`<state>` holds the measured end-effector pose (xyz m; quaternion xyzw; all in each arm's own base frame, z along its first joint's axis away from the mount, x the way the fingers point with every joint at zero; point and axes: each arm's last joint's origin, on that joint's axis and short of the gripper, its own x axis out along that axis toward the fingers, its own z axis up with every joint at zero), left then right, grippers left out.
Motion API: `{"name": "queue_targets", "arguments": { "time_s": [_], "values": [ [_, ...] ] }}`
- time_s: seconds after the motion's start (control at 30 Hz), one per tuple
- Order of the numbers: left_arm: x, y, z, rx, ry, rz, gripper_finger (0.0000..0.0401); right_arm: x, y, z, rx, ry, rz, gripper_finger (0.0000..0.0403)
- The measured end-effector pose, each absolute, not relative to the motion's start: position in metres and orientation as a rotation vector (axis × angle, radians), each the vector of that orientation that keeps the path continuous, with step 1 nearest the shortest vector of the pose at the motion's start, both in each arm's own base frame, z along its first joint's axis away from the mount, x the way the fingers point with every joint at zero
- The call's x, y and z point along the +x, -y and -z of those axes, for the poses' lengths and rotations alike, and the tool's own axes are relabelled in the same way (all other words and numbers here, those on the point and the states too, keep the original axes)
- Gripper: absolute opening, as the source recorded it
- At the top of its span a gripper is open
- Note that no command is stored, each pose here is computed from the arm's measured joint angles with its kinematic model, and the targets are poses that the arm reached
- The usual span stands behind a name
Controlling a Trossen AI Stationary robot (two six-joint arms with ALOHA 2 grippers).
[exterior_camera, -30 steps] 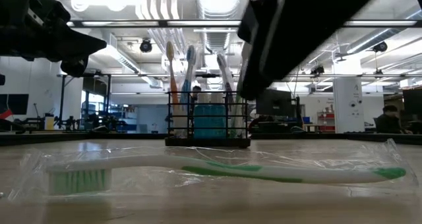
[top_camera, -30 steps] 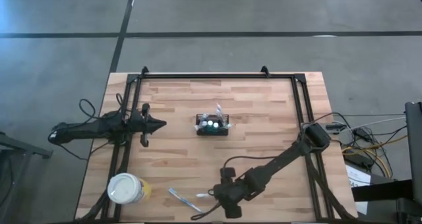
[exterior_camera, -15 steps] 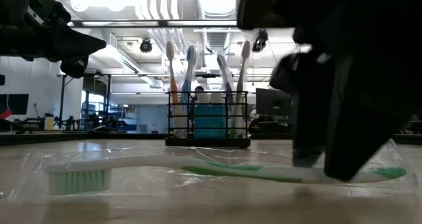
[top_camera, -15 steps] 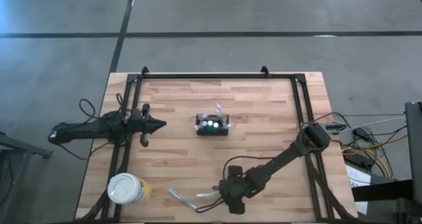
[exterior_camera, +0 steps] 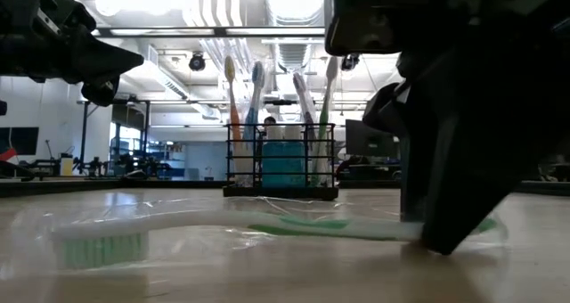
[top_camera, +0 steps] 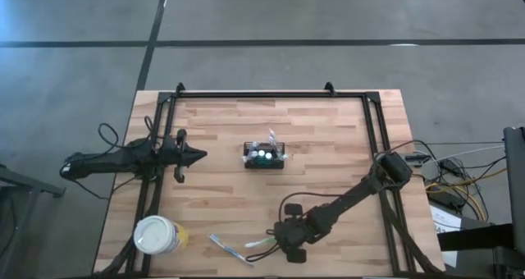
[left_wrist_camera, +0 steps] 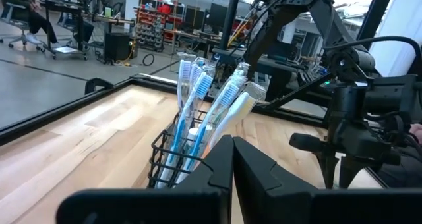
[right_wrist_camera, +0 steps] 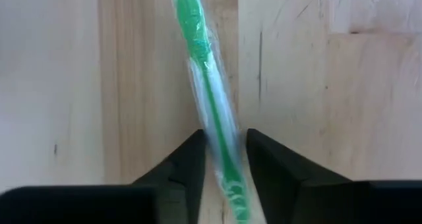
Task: Pick & Place toothbrushing station
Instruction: Put the green toothbrush into the black wire organizer
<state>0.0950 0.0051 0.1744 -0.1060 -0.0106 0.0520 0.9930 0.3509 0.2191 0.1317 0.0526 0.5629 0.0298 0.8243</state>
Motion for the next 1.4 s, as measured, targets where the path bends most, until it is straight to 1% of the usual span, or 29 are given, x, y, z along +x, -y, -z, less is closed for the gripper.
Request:
{"name": "queue_targets", "arguments": {
  "time_s": [0.17, 0.23, 0.47, 0.6, 0.73, 0.8, 0.87, 0.97, 1.1, 1.17, 1.27, 1.33, 1.4],
  "values": [
    [0.095, -0.005, -0.174, -0.206, 0.021, -0.105, 0.0014, 0.351, -0.216, -0.131, 0.109, -1.194, -0.067, 0.0033],
    [0.095, -0.005, -0.174, -0.204, 0.019, -0.104, 0.0013, 0.352, -0.215, -0.131, 0.110, -1.188, -0.064, 0.0019],
    [0.095, -0.005, -0.174, -0.203, 0.019, -0.103, 0.0012, 0.347, -0.209, -0.142, 0.054, -1.161, -0.046, 0.0017],
    [0.095, -0.005, -0.175, -0.203, 0.025, -0.085, 0.0012, 0.342, -0.203, -0.172, 0.017, -1.047, -0.020, 0.0015],
    [0.095, -0.002, -0.179, -0.201, 0.053, 0.010, 0.0014, 0.333, -0.194, -0.199, -0.032, -0.883, 0.014, 0.0015],
    [0.095, 0.000, -0.181, -0.201, 0.071, 0.085, 0.0014, 0.330, -0.190, -0.212, -0.042, -0.751, -0.043, 0.0014],
    [0.095, 0.003, -0.184, -0.196, 0.086, 0.175, 0.0014, 0.329, -0.181, -0.224, -0.024, -0.574, -0.133, 0.0014],
    [0.097, 0.006, -0.187, -0.206, 0.103, 0.284, 0.0014, 0.323, -0.156, -0.220, 0.035, -0.364, -0.277, 0.0014],
    [0.102, 0.006, -0.192, -0.203, 0.133, 0.311, 0.0015, 0.321, -0.124, -0.212, 0.103, -0.152, -0.380, 0.0014],
    [0.104, 0.007, -0.198, -0.202, 0.139, 0.320, 0.0017, 0.325, -0.116, -0.210, 0.115, -0.098, -0.428, 0.0014],
    [0.111, 0.010, -0.207, -0.198, 0.087, 0.377, 0.0027, 0.334, -0.111, -0.202, 0.078, -0.097, -0.457, 0.0014],
    [0.118, 0.011, -0.214, -0.187, 0.060, 0.397, 0.0036, 0.340, -0.110, -0.202, 0.042, -0.080, -0.471, 0.0014],
    [0.125, 0.013, -0.224, -0.166, 0.065, 0.409, 0.0048, 0.348, -0.109, -0.210, 0.010, -0.016, -0.503, 0.0013]
  ]
}}
